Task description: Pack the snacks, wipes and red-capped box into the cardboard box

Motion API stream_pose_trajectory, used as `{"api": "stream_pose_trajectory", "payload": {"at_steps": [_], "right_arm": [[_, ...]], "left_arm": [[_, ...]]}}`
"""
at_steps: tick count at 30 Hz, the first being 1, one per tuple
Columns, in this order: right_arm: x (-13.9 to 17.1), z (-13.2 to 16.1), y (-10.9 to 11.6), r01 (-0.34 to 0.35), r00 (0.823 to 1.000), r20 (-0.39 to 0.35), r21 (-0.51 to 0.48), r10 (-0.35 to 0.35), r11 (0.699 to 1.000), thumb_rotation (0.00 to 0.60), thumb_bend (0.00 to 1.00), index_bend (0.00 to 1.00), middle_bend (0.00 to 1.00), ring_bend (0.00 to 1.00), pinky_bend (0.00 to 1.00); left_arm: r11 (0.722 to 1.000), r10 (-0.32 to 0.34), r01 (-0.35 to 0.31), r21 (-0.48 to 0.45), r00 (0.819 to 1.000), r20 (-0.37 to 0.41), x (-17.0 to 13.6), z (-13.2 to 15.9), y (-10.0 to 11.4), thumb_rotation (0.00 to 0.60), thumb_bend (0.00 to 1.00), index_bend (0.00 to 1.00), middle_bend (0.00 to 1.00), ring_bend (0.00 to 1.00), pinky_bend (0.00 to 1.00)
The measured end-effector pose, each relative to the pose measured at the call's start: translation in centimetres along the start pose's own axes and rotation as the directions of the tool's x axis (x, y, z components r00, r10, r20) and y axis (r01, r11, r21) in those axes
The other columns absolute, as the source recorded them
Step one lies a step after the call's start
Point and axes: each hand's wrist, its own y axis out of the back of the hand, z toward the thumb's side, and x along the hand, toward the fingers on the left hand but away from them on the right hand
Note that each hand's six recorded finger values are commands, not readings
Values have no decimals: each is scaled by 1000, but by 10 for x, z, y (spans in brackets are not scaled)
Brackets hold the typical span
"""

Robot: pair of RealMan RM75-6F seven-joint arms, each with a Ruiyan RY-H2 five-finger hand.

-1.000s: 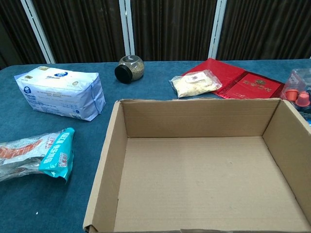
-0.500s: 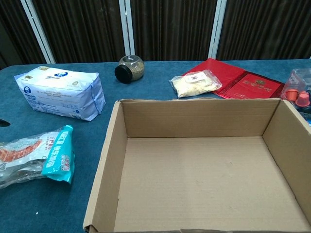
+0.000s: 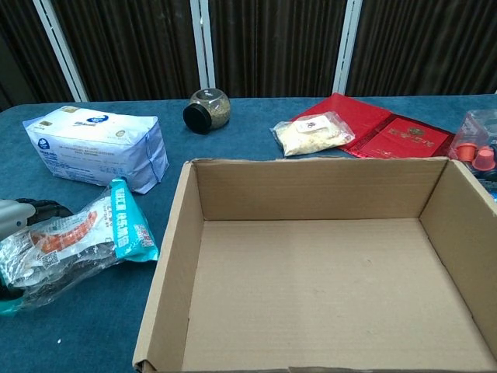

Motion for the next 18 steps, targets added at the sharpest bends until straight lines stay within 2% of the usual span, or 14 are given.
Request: {"api": "stream_pose_trajectory", "payload": {"at_steps": [2,4,9,11,18], "right_arm": [[0,0,0,0,1000,-1,-3,0,1000,600,0,0,0,0,0],[0,0,0,-1,1000,-1,-6,1,1000,600,0,0,0,0,0],[0,0,0,-3,1000,1,-9,3,1000,600,0,0,0,0,0],[0,0,0,-3,1000,2,-9,3,1000,600,0,0,0,0,0],[0,0,0,-3,1000,7,-8,3,1000,600,0,0,0,0,0]], "left_arm": [[999,41,-41,7,999,-7,1,1,4,600,610,772,542,505,512],[996,83,-83,18,997,-3,2,3,7,600,630,807,575,537,536],[975,217,-219,43,975,38,1,8,19,600,644,819,595,561,556],[967,251,-252,29,967,50,0,8,22,600,645,822,598,563,559],[957,291,-290,-25,953,85,-13,14,33,600,646,826,604,565,559]]}}
